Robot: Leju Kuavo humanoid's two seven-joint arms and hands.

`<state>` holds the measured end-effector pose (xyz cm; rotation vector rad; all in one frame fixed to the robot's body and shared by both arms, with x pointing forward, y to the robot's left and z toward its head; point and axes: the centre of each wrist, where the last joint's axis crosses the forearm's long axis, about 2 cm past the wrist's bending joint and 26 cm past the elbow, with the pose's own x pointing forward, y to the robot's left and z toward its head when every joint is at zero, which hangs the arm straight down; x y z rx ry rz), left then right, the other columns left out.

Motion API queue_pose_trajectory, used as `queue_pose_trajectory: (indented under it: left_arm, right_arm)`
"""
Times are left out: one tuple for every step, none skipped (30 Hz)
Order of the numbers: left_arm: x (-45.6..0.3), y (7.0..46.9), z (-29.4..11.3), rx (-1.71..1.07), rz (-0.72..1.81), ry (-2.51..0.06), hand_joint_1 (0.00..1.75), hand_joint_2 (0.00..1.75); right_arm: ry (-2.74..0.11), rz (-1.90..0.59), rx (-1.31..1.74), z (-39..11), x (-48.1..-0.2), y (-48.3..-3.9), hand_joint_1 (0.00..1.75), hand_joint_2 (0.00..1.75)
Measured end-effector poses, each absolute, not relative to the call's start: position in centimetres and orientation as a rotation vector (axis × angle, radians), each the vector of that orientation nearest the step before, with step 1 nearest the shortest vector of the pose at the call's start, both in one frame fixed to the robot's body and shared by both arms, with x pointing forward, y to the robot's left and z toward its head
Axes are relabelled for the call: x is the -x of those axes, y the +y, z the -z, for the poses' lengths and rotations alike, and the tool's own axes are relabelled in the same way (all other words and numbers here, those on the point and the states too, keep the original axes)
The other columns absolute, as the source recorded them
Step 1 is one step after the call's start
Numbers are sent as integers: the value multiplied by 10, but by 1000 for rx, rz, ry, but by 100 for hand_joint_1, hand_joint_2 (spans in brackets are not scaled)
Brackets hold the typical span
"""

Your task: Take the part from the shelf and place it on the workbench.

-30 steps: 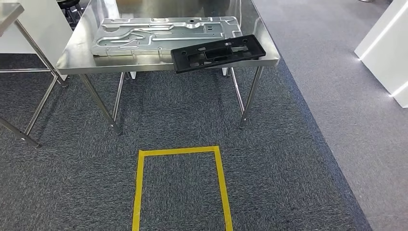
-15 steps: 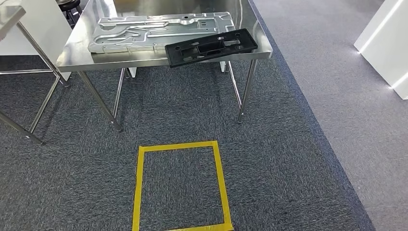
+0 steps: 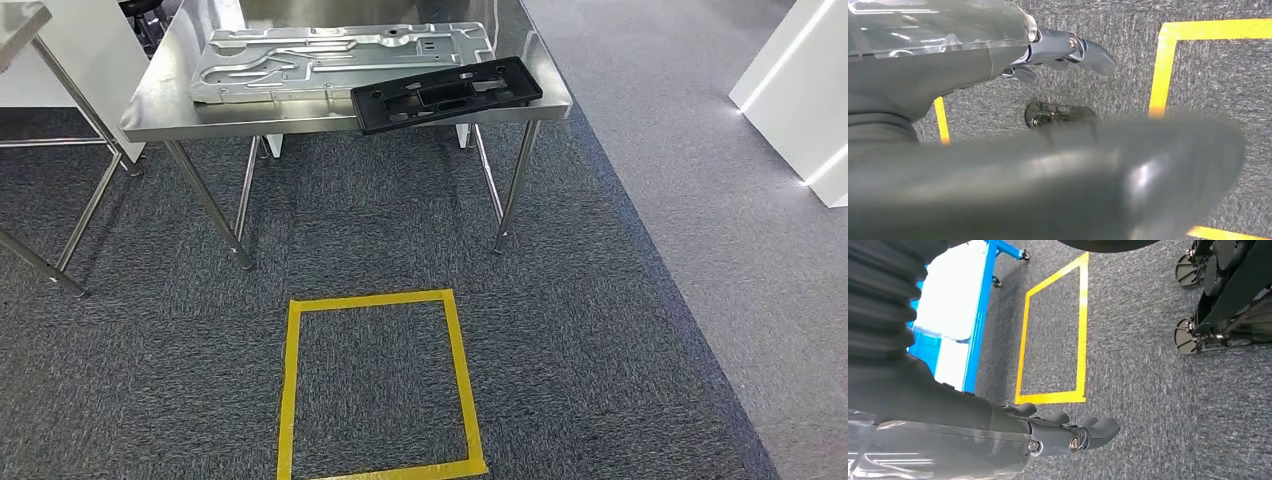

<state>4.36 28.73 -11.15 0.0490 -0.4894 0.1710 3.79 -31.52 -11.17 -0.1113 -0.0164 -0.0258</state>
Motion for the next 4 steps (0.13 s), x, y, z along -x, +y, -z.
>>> queue_pose_trajectory:
  left_arm:
    - [-44, 287, 112, -49, -171, -489, 0, 175]
    - [-44, 287, 112, -50, -172, -489, 0, 175]
    - [-44, 287, 112, -51, -173, -488, 0, 175]
    - [-44, 287, 112, -51, -173, -488, 0, 175]
  right_arm:
    - [-15, 26, 111, 112, -38, -315, 0, 131]
    - [-15, 26, 112, 112, -38, -315, 0, 87]
    - [-16, 26, 112, 112, -38, -315, 0, 44]
    - [-17, 27, 112, 112, -38, -315, 0, 0]
